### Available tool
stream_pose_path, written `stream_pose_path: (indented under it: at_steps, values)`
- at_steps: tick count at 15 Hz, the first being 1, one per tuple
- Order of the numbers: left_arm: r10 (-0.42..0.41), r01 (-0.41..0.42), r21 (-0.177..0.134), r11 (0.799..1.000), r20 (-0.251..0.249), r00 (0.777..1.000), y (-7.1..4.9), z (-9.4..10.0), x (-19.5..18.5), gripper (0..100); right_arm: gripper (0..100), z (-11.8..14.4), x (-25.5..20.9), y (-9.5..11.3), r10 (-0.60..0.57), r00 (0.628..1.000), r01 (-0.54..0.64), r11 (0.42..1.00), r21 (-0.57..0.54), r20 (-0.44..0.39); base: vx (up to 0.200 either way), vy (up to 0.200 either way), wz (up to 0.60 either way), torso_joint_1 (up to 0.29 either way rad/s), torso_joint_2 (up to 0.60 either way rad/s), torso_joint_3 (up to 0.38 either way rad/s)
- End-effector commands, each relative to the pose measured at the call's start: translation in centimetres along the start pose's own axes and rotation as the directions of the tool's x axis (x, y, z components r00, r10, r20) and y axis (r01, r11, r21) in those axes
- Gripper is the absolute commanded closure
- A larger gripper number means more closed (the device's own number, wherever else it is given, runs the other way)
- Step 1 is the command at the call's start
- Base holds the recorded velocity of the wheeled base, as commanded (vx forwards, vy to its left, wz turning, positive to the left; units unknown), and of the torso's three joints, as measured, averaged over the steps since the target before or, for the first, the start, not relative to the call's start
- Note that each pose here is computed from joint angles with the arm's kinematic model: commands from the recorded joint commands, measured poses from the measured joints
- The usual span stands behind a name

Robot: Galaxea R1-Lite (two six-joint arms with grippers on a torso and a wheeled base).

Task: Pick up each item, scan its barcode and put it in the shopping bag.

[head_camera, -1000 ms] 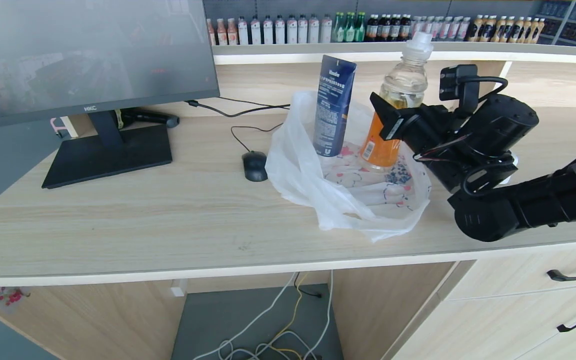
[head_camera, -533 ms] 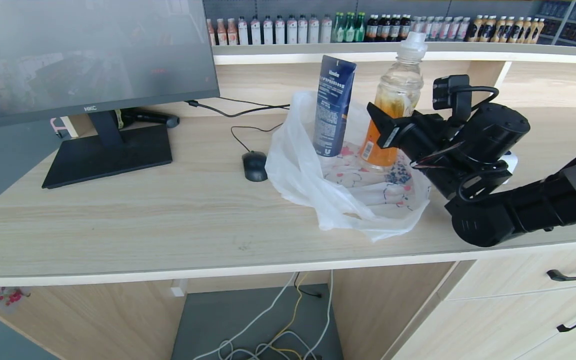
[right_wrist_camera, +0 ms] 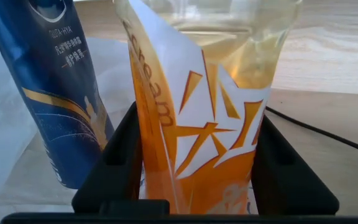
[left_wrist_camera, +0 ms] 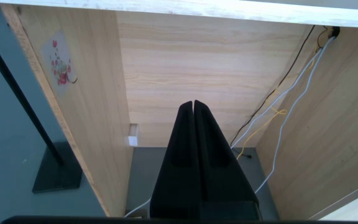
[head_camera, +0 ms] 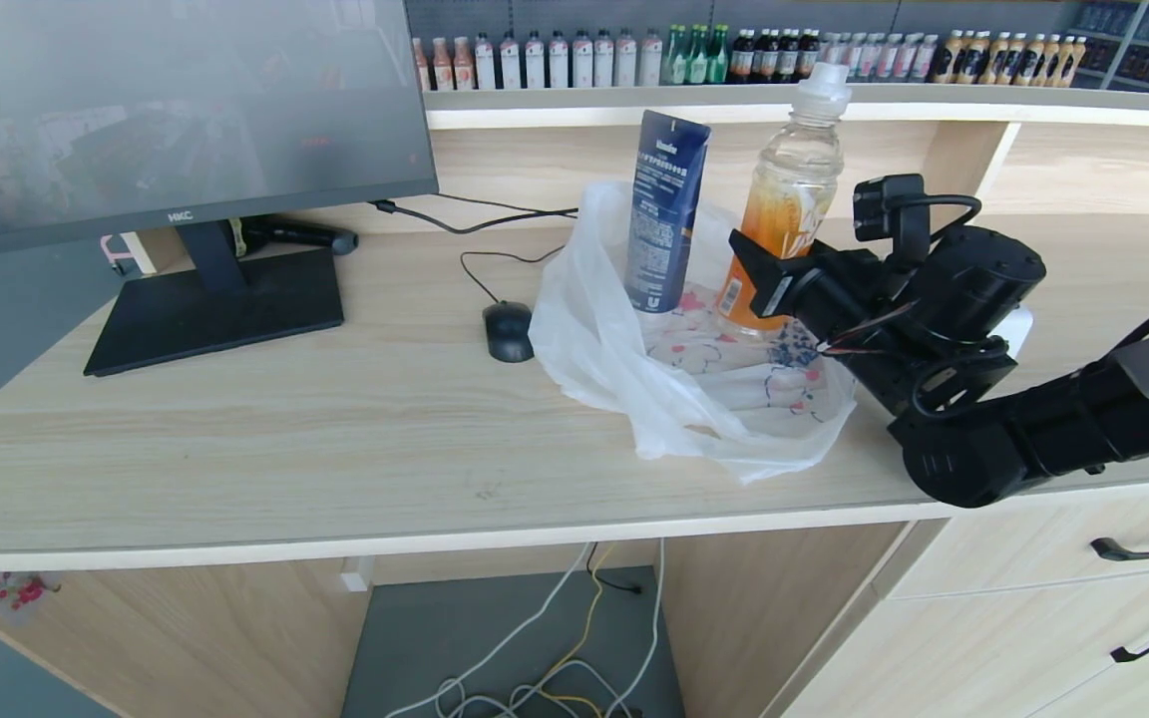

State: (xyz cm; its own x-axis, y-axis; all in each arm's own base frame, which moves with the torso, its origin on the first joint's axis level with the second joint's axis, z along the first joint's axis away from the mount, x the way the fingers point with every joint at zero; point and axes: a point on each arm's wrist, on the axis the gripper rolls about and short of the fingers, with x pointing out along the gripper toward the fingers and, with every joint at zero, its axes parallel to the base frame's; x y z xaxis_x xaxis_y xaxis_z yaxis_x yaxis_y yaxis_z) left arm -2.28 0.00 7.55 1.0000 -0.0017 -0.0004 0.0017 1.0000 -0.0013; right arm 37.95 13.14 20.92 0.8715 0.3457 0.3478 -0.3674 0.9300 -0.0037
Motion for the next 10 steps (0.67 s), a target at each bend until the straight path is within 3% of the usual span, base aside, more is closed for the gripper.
stream_pose_path:
  at_steps: [1,6,7,10]
  values:
    - [0.000,0.000,0.000,1.000,0.000,1.000,0.00,0.00,0.00,100,100,-0.09,-0.02,-0.10,-0.002,1.000,0.002,1.000,0.001,-0.003,0.000,0.000,0.00,0.000,0.00,0.000]
    - [0.000,0.000,0.000,1.000,0.000,1.000,0.00,0.00,0.00,100,100,0.06,-0.04,-0.84,-0.019,1.000,0.019,1.000,-0.006,-0.003,0.000,0.000,0.00,0.000,0.00,0.000]
    - [0.000,0.000,0.000,1.000,0.000,1.000,0.00,0.00,0.00,100,0,0.25,-0.13,-0.65,-0.015,1.000,0.015,1.000,-0.001,0.000,0.000,0.000,0.00,0.000,0.00,0.000]
    - [0.000,0.000,0.000,1.000,0.000,1.000,0.00,0.00,0.00,100,0,0.47,-0.69,-0.67,-0.016,1.000,0.016,1.000,0.002,-0.007,0.000,0.000,0.00,0.000,0.00,0.000]
